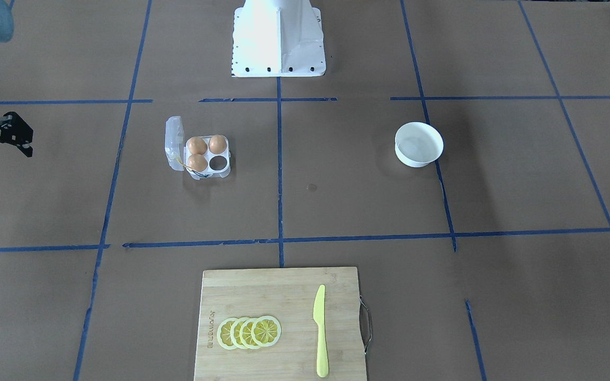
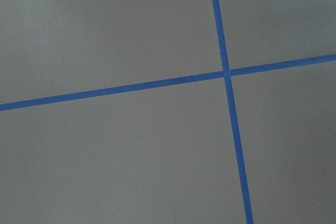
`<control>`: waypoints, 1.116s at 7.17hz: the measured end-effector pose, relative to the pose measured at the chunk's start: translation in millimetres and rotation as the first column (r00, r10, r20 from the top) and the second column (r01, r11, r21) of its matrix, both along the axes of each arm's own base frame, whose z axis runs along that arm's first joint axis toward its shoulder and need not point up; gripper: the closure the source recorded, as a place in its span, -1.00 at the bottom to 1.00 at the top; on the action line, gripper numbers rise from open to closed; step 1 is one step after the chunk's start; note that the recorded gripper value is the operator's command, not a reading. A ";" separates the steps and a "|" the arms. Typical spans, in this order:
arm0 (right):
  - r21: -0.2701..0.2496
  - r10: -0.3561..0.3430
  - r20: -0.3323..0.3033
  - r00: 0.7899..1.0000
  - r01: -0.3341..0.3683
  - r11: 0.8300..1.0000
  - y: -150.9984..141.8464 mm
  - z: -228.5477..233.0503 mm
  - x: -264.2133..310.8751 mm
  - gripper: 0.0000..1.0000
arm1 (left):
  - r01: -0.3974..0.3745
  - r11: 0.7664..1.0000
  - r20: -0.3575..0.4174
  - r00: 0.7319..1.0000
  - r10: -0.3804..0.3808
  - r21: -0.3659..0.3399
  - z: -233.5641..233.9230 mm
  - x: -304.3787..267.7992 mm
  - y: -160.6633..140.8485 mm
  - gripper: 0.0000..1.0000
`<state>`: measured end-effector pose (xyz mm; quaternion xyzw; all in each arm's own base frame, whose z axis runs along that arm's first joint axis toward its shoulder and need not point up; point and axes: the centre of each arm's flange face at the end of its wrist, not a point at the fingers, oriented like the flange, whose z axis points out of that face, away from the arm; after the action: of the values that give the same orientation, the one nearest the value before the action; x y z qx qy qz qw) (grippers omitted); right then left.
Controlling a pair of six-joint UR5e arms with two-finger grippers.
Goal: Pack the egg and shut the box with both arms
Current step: 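Move the right gripper to the open lid of the egg box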
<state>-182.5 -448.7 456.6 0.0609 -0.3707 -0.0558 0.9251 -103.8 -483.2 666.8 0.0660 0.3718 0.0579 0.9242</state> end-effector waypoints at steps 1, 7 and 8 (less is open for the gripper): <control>-0.019 0.013 0.051 0.999 -0.012 1.000 9.9 -10.6 -22.7 1.00 | -0.001 1.000 0.000 1.000 0.001 0.002 -0.7 0.0 -0.4 -1.00; -0.117 0.024 0.373 0.928 0.021 0.993 81.6 -122.6 -184.0 1.00 | -0.004 1.000 0.000 1.000 0.004 0.007 -1.7 0.0 -0.2 -1.00; -0.116 0.029 0.403 0.915 0.020 0.993 80.3 -146.0 -198.8 1.00 | -0.003 1.000 0.000 1.000 0.003 0.009 -2.7 -0.1 -0.2 -1.00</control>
<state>-381.4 -368.5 310.5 0.0172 -0.5562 -0.0177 0.8307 -103.9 -483.4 664.1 0.0695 0.3715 0.0611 0.9238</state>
